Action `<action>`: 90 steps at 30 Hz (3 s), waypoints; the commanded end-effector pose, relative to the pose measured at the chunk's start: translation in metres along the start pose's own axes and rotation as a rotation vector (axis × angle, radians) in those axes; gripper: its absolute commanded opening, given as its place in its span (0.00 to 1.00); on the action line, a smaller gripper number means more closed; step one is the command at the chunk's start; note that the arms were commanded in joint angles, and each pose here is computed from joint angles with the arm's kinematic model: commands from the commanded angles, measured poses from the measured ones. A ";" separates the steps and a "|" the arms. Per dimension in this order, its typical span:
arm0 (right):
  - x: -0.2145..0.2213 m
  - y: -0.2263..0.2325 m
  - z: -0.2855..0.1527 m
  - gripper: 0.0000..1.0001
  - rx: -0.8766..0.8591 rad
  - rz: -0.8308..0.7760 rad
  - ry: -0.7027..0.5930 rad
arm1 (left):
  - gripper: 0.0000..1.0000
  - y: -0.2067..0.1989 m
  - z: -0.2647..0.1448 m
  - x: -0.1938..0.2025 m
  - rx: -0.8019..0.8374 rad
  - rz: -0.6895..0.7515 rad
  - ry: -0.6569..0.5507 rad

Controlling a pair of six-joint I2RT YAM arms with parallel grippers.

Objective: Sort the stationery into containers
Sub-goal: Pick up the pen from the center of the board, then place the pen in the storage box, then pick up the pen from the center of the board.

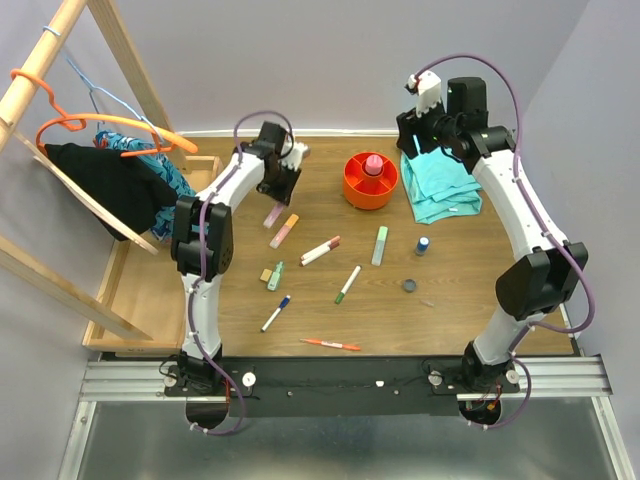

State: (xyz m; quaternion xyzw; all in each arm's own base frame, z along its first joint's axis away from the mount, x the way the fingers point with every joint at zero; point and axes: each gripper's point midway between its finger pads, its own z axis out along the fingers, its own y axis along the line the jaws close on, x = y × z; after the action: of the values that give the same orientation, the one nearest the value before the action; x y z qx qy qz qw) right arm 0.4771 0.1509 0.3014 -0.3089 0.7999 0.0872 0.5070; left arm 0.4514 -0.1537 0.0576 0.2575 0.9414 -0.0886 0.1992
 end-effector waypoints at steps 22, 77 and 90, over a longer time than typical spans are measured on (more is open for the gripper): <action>0.037 -0.075 -0.010 0.70 0.244 0.174 0.030 | 0.21 -0.113 -0.115 -0.246 0.587 0.052 -1.189; 0.059 -0.036 0.003 0.71 0.085 0.302 0.048 | 0.64 -0.039 -0.055 -0.001 0.039 0.080 -0.130; 0.067 -0.027 -0.002 0.71 0.066 0.325 0.052 | 0.62 -0.027 -0.006 0.011 -0.015 0.105 -0.015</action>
State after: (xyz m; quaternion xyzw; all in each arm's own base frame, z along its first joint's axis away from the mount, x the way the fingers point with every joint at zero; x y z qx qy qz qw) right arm 0.4831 0.0965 0.2377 -0.1618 0.8625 0.1170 0.4650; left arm 0.4198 -0.1741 0.0709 0.2976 0.9228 -0.0959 0.2251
